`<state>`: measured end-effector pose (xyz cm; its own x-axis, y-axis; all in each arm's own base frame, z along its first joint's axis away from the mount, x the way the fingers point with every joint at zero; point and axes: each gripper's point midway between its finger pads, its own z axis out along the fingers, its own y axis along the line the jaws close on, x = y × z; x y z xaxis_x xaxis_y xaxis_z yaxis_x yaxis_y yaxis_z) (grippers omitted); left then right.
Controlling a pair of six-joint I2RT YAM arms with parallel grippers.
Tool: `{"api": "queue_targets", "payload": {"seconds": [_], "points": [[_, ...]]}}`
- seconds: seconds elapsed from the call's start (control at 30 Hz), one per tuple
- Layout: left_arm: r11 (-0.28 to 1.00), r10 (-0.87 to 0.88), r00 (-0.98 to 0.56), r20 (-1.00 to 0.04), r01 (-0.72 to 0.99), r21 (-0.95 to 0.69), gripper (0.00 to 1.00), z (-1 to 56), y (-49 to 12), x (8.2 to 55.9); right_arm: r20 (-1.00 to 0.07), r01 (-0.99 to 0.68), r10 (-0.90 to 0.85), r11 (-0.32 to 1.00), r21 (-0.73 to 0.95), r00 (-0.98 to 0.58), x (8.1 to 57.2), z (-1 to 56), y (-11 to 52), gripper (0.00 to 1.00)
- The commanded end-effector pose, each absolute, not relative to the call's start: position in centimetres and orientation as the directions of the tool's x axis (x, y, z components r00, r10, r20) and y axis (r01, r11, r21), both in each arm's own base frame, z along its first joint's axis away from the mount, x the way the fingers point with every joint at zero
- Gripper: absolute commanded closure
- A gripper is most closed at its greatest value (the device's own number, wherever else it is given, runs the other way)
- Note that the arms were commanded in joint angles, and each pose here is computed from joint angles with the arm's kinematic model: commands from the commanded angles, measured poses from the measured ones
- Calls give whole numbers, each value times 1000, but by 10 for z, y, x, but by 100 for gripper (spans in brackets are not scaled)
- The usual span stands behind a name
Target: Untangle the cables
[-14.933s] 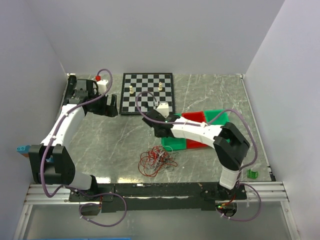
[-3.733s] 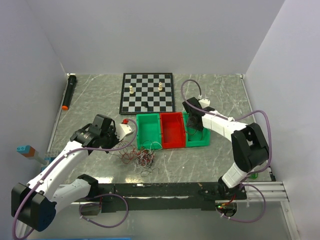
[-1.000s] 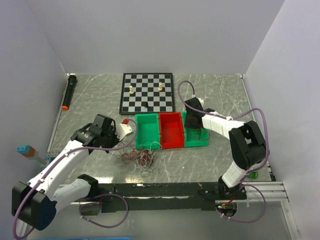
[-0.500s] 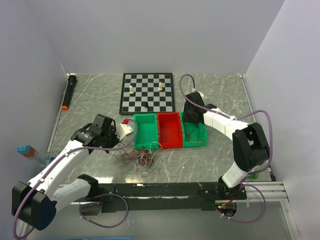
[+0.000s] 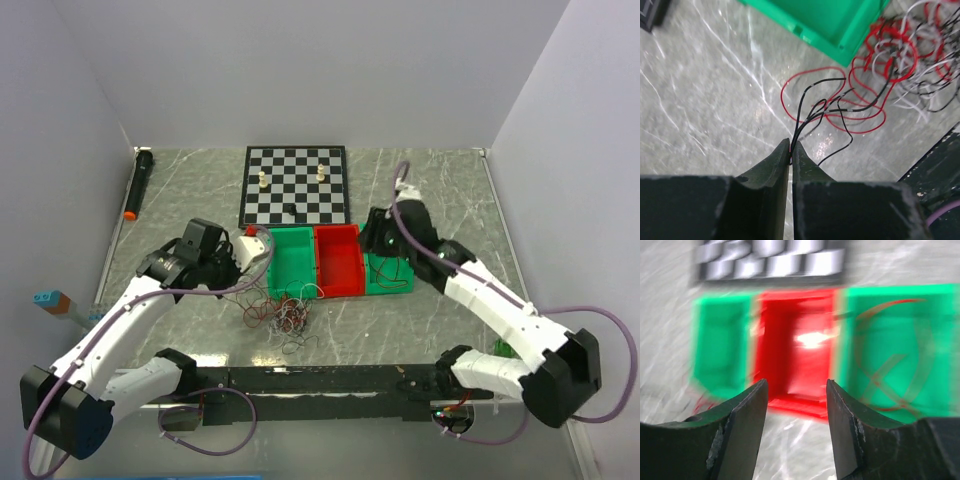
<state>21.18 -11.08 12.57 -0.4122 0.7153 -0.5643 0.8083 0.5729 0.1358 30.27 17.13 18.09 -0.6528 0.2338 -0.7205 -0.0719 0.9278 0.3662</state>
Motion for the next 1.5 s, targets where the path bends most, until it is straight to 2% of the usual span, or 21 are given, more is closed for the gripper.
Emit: {"api": "queue_targets", "payload": {"seconds": [0.0, 0.13, 0.23, 0.33, 0.6, 0.9, 1.03, 1.2, 1.27, 1.47], "points": [[563, 678, -397, -619, 822, 89, 89, 143, -124, 211, -731, -299, 111, 864, 406, -673, 257, 177, 234, 42], [564, 696, -408, -592, 820, 99, 88, 129, -117, 206, -676, -448, -42, 780, 438, -735, 205, 142, 285, 43], [566, 714, -415, -564, 816, 117, 88, 117, -110, 203, -640, -465, -97, 769, 439, -763, 188, 117, 299, 43], [566, 731, -413, -543, 811, 145, 88, 110, -103, 204, -629, -459, -107, 777, 431, -770, 188, 104, 304, 44], [565, 757, -423, -498, 807, 173, 88, 94, -92, 202, -700, -475, -137, 822, 314, -701, 216, 105, 308, 46], [566, 756, -425, -497, 806, 172, 88, 94, -93, 204, -715, -498, -195, 833, 241, -671, 227, 90, 310, 50], [566, 757, -426, -496, 806, 172, 88, 92, -93, 205, -722, -513, -200, 823, 243, -663, 228, 89, 313, 61], [573, 753, -433, -496, 802, 171, 88, 92, -94, 207, -735, -516, -184, 818, 254, -652, 224, 97, 308, 92], [578, 747, -435, -502, 798, 168, 89, 95, -94, 207, -733, -505, -169, 821, 265, -659, 218, 101, 300, 100], [578, 742, -414, -528, 793, 190, 93, 111, -93, 204, -719, -408, -70, 859, 309, -692, 193, 117, 259, 100]]}}
